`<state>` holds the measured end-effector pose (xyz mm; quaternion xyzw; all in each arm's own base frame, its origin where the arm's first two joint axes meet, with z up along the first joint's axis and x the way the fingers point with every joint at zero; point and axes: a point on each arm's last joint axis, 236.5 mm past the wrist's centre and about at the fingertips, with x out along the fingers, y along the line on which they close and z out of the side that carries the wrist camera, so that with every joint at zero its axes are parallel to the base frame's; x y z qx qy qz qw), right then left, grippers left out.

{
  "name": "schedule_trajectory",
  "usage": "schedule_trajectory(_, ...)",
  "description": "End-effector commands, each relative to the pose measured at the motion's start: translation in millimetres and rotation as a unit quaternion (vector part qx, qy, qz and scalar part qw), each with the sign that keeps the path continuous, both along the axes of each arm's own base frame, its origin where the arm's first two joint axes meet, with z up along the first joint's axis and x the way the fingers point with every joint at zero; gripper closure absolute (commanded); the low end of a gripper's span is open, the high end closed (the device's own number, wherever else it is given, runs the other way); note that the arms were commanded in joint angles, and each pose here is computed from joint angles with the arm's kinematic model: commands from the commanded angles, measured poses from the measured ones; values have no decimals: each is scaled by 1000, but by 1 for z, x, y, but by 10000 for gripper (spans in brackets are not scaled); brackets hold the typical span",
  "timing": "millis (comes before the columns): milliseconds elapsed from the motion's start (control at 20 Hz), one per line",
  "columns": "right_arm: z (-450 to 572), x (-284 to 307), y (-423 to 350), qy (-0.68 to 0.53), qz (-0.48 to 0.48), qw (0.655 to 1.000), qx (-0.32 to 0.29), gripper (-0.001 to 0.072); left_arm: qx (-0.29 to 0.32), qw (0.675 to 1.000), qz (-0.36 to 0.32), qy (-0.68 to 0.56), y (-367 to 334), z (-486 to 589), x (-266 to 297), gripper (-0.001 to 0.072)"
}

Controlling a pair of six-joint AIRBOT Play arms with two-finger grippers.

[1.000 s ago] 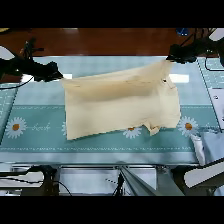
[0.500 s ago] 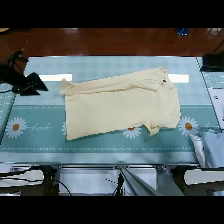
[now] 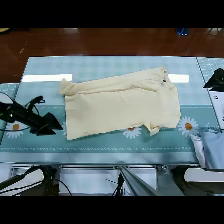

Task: Fold the shirts.

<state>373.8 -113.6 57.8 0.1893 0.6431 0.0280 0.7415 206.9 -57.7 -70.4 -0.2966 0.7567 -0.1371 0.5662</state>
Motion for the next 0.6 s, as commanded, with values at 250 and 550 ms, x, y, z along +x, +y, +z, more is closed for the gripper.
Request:
schedule_trajectory(250, -4, 10, 9, -27, 1, 999, 28, 278, -28, 997, 65, -11, -30, -33, 1, 166)
schedule_trajectory(550, 2, 11, 19, -33, 5, 998, 52, 278, -50, 995, 85, -17, -63, -46, 21, 562)
